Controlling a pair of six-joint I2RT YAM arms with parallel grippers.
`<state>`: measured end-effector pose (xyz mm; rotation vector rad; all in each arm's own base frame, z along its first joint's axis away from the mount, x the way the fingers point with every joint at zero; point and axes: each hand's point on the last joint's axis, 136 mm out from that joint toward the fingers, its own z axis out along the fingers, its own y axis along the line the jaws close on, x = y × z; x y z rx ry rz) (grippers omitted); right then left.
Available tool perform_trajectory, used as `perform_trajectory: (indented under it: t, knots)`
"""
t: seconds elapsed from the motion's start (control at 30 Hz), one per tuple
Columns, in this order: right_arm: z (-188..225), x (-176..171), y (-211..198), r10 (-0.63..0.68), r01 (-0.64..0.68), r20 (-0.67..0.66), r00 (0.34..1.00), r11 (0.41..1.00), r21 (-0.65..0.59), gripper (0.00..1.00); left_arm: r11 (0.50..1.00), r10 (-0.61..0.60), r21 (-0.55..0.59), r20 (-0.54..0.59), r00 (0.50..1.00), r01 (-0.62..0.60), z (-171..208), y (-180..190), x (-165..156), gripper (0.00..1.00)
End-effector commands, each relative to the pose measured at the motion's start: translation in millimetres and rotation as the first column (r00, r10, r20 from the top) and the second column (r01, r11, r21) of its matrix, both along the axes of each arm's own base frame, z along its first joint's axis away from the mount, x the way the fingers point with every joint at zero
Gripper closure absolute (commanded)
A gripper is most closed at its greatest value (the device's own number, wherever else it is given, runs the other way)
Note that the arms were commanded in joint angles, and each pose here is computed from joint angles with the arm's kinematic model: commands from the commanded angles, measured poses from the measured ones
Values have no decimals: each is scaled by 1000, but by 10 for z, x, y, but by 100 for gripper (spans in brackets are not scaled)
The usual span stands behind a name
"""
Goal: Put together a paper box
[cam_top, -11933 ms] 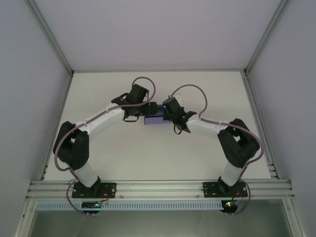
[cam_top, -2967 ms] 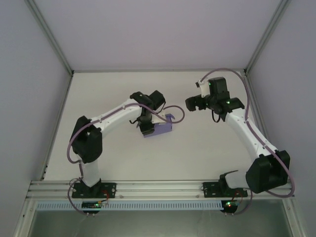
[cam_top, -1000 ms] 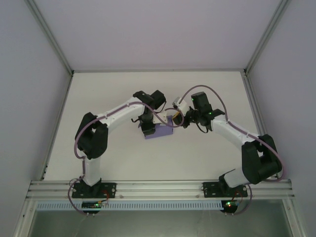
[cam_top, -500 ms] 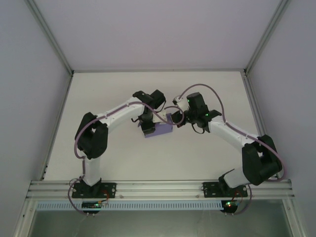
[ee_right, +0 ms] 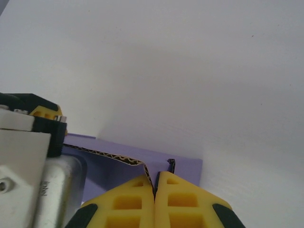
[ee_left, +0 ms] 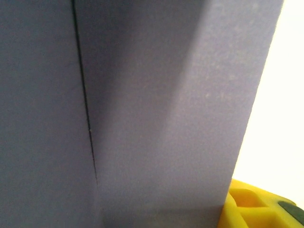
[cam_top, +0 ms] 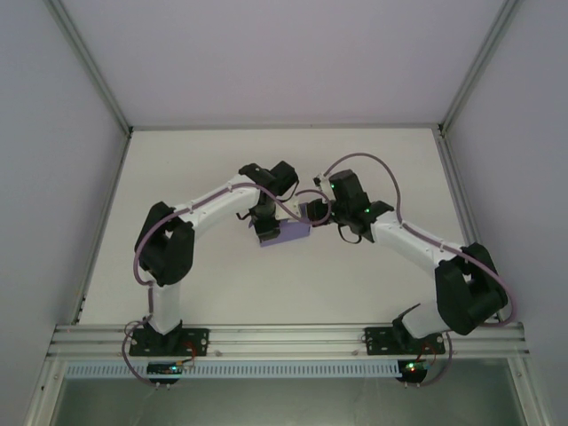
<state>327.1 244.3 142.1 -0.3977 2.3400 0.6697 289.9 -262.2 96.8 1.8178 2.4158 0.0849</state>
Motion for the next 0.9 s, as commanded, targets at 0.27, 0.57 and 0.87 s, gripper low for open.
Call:
perform_trajectory:
  t: [0.27,0.57,0.87]
  knots:
    - [-512,-305,20,84,-70,128,988,992,-110,100,999,14,-36,-6,1000,-14,-184,-139,43,56]
    - [-628,-355,-112,135,-113,132,982,980,-164,100,999,9,-38,0,1000,-9,-164,-131,41,56]
    - [-758,-310,-93,130,-105,178,975,984,-143,100,996,22,-87,31,999,-19,-83,-219,109,47]
